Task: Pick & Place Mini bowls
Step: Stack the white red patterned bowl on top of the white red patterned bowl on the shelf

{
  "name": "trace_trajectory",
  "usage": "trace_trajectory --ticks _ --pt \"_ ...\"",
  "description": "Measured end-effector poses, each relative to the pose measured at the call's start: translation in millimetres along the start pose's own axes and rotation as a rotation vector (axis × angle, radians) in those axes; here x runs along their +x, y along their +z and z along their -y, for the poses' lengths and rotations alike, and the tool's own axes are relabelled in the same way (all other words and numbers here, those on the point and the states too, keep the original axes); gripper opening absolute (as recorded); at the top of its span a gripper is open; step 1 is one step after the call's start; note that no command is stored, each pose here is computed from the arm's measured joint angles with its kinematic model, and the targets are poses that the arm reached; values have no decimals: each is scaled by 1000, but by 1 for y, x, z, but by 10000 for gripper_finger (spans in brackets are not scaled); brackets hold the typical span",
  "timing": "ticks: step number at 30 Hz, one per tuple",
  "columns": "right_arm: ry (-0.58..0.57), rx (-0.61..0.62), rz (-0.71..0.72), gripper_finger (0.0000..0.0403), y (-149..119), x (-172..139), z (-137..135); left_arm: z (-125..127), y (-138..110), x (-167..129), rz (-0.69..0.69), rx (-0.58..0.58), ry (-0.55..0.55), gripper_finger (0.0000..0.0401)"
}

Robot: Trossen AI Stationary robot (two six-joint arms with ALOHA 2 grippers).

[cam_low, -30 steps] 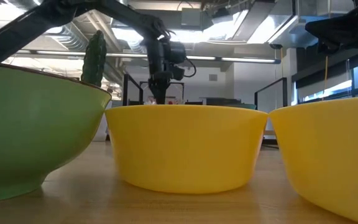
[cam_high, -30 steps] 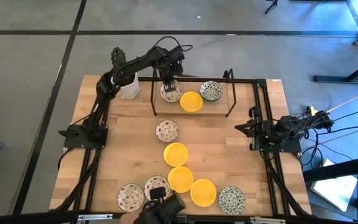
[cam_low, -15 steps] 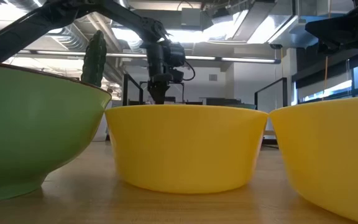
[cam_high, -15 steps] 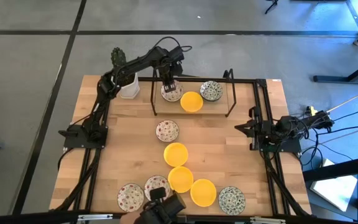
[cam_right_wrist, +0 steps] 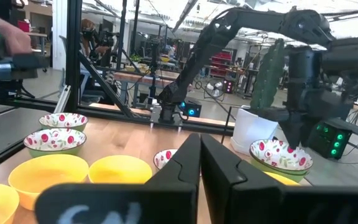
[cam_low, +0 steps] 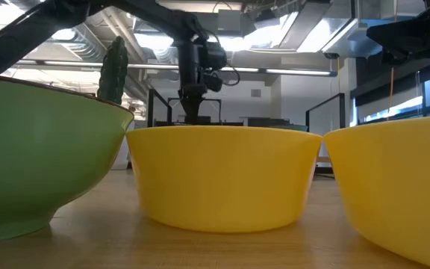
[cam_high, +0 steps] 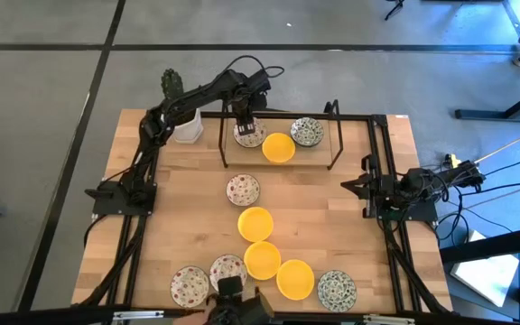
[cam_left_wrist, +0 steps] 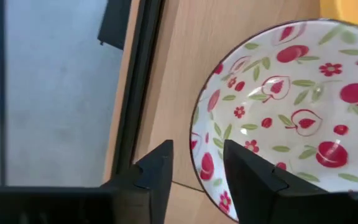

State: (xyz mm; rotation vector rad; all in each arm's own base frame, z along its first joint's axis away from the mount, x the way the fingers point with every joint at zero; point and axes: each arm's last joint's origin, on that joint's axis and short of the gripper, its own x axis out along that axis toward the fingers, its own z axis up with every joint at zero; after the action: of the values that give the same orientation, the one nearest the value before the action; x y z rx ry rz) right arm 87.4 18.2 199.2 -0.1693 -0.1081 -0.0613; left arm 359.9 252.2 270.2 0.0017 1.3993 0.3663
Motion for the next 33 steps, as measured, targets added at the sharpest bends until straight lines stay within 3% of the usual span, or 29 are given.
trace_trajectory --ticks 8,11,14,16,19,28,33 --pt "0 1 0 14 0 0 0 23 4 -33 31 83 133 142" --pt "0 3 0 14 0 0 0 40 10 -39 14 142 260 107" --pt "0 20 0 14 0 0 0 58 16 -39 -19 224 342 47" --pt "0 22 1 14 0 0 0 65 19 -33 -31 265 332 13" --pt "0 23 0 14 0 0 0 65 22 -23 -43 276 329 4" --pt "0 18 1 14 0 0 0 35 18 -5 -44 159 278 1" --pt "0 5 0 14 0 0 0 32 17 1 -26 127 235 1"
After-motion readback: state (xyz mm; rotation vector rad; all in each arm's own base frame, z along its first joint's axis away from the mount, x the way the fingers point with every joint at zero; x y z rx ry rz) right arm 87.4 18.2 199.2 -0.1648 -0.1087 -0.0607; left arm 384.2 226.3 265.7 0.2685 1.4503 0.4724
